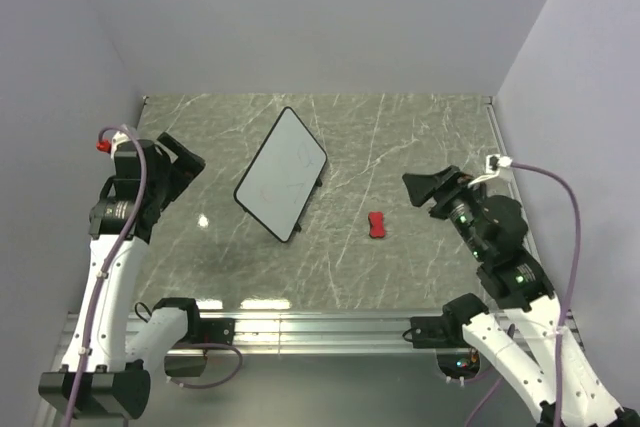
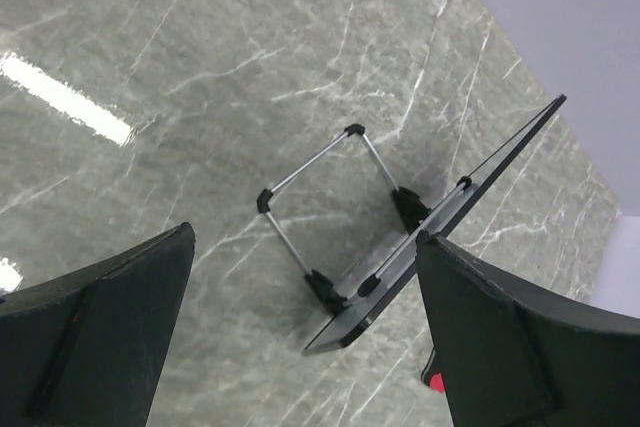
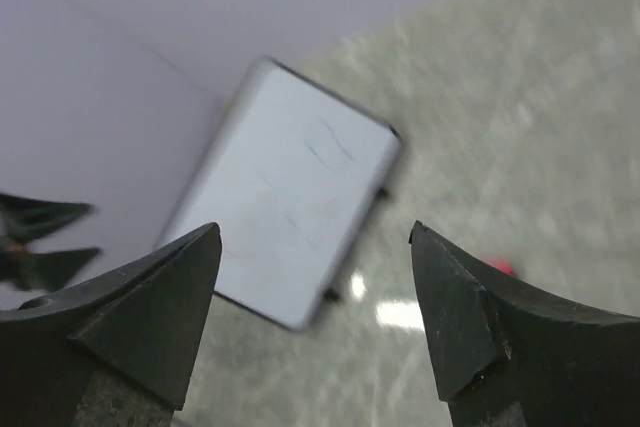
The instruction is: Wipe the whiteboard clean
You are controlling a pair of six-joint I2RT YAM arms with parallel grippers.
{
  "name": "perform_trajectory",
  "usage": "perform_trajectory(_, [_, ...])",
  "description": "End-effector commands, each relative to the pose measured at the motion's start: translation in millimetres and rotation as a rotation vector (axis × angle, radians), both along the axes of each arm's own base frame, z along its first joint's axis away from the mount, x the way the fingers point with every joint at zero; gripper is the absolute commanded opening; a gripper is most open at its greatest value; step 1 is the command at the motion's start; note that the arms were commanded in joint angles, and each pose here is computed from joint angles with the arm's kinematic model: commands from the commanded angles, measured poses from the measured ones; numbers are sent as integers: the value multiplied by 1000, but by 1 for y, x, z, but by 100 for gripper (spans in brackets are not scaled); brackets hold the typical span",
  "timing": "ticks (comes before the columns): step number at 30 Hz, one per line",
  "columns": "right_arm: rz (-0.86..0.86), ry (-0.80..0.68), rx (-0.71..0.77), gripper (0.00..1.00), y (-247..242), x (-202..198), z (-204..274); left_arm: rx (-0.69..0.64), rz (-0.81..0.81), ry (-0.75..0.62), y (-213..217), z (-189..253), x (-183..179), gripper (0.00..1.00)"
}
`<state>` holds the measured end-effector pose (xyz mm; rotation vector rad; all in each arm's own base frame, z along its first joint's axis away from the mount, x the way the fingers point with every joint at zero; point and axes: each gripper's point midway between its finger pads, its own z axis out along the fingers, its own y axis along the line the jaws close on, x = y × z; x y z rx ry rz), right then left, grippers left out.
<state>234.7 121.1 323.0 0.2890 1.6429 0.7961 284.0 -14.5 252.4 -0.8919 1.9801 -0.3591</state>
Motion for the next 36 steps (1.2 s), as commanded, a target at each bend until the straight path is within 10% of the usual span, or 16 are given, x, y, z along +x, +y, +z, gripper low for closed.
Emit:
perform_trajectory(1, [24,406,1,84,5,-18,-99,-20,-31,100,-6,-7,-14,99])
perform_trajectory(11, [46,499,-142,94,-1,-28,-107,-53,-106,122,-19,-42,-56,99])
perform_trajectory(18, [62,619,-257,91,0,-23,-136,-143,-173,58,-41,-46,-66,65])
perform_trajectory(29, [85,731,-327,87,4,-18,-164,-42,-246,71,-104,-30,-42,80])
perform_trajectory(36, [59,736,-384,86,-7,-22,-170,35,-257,154,-135,-69,-32,62])
